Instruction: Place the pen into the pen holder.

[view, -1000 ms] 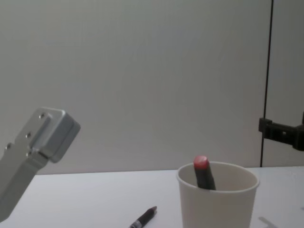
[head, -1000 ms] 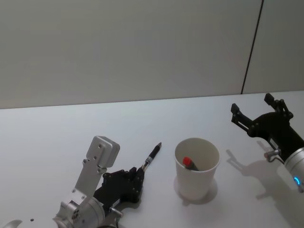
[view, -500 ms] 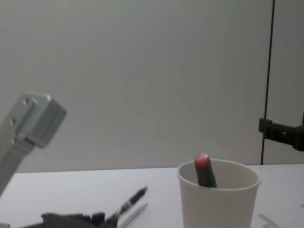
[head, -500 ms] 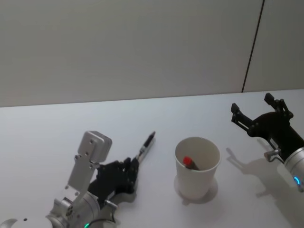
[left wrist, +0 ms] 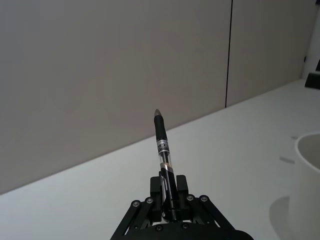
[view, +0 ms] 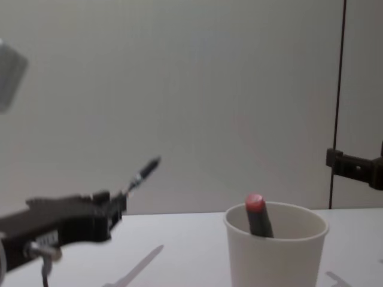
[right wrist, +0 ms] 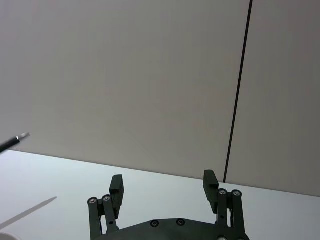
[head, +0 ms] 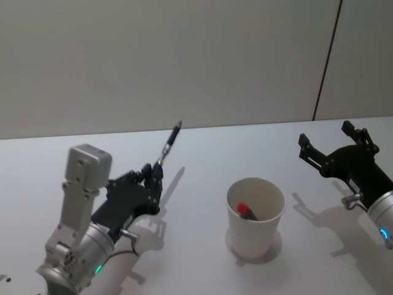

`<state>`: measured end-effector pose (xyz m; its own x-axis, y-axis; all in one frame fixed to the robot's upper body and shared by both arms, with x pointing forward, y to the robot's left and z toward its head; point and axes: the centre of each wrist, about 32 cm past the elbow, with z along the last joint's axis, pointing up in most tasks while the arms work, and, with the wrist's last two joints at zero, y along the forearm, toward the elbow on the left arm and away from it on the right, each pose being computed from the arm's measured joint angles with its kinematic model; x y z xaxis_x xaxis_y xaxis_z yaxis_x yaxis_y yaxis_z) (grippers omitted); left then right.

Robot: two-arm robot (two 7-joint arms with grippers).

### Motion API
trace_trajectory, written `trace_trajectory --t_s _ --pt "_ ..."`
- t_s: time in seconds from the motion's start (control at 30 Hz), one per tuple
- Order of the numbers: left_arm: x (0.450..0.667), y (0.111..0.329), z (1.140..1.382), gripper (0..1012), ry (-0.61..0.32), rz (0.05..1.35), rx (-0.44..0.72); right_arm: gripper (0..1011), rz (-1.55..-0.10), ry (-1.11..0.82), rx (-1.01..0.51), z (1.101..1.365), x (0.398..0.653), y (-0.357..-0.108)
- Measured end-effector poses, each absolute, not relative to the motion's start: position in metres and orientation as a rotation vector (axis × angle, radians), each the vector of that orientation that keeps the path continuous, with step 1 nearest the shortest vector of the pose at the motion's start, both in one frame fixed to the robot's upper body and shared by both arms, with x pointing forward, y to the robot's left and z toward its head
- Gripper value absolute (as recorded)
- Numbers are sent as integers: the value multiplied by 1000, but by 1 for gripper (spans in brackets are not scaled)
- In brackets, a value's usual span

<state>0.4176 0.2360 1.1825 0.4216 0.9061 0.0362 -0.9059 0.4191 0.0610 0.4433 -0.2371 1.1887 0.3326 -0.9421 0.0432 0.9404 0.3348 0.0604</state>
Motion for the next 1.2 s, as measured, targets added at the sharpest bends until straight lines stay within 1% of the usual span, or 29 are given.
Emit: trace_trajectory --t_s 0.2,0.33,0.4,0.43,0.63,0.67,0.73,0.77,0.83,0.87,0.97,1.2 --pt "419 239 1192 186 -42 1151 -7 1001 -1229 -75 26 1189 443 -237" --pt "421 242 1201 186 -82 1155 -88 1002 -1229 -75 26 1189 443 -237" --pt "422 242 1206 186 -101 1151 -126 1001 -1229 -75 26 1189 443 -237" --pt "422 242 1206 186 -101 1151 -126 1001 -1229 -75 26 1189 443 -237" --pt "428 244 1220 186 -158 1124 -248 1001 -1221 -78 33 1191 445 -236" --pt "428 244 1220 186 -158 1124 -248 1001 -1221 -78 33 1191 445 -236" --pt "431 244 1226 186 -183 1108 -303 1001 -1204 -80 45 1195 447 -234" --pt "431 244 1226 186 -183 1108 -303 1001 -1204 -80 45 1195 447 -234" --pt "435 244 1233 186 -209 1090 -356 1001 -1186 -78 57 1199 448 -233" --pt "435 244 1233 186 -209 1090 -356 1001 -1180 -77 61 1200 448 -232" --pt "440 243 1241 186 -238 1066 -423 1001 -1142 -72 85 1207 451 -229" --pt "447 243 1253 186 -277 1028 -512 1001 -1059 -57 140 1223 454 -223"
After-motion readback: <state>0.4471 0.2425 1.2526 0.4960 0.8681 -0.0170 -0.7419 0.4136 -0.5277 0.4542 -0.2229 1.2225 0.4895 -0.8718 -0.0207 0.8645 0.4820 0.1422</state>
